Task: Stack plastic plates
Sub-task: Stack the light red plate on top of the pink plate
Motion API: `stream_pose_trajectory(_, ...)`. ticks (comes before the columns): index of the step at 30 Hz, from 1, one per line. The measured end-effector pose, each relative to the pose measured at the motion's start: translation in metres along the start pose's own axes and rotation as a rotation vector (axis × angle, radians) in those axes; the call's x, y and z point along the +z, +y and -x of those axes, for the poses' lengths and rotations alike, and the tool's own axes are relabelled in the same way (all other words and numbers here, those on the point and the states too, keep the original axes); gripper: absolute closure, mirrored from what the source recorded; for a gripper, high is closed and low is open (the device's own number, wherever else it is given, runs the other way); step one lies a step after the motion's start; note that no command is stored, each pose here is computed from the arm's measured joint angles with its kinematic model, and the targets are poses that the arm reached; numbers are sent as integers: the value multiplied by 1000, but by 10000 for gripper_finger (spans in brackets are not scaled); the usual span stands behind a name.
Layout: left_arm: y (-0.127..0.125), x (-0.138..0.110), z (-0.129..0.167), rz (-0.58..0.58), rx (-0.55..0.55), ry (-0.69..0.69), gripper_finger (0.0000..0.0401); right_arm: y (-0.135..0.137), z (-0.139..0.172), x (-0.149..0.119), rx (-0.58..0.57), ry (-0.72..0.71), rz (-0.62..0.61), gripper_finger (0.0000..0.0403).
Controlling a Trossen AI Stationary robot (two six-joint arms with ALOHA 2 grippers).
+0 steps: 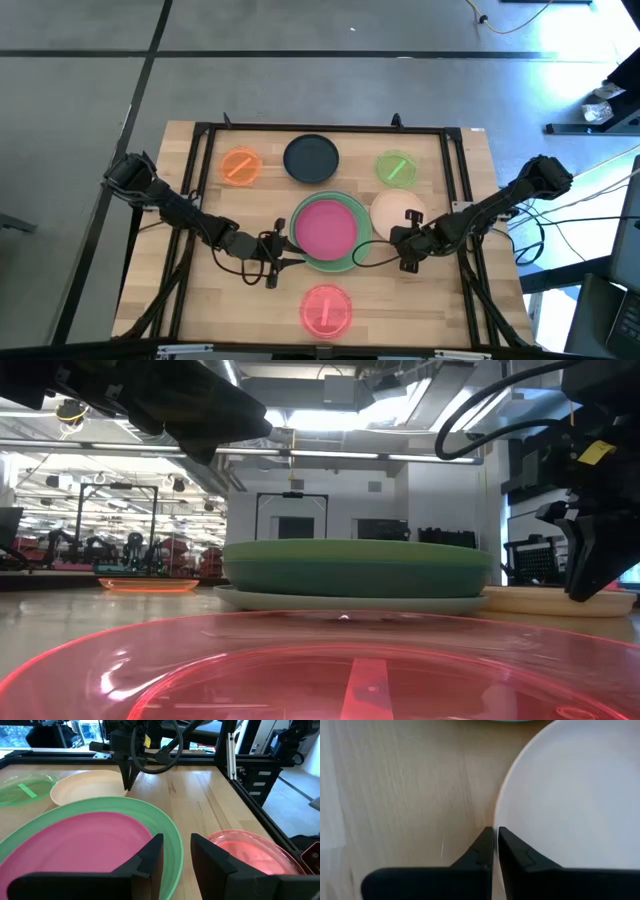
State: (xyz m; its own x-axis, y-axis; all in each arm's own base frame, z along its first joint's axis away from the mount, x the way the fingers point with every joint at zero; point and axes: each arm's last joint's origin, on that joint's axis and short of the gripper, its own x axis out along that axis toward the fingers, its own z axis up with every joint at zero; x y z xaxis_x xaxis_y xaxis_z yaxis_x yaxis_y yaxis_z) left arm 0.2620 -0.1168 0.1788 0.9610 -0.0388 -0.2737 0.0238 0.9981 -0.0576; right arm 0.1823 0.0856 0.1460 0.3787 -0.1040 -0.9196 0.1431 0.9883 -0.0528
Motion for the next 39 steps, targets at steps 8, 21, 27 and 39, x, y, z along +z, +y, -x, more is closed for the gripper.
stream_pose_trajectory(8,0,0,0,0,1,0,309,0,1,1,-11,3,4,401)
stream_pose_trajectory(21,0,0,0,1,7,-2,309,4,27,24,-75,-17,27,402)
stream_pose_trajectory(27,0,0,0,-1,7,1,309,3,13,8,17,70,-54,398)
stream_pose_trajectory(39,0,0,0,-1,8,1,309,-3,-2,-10,25,115,-103,319)
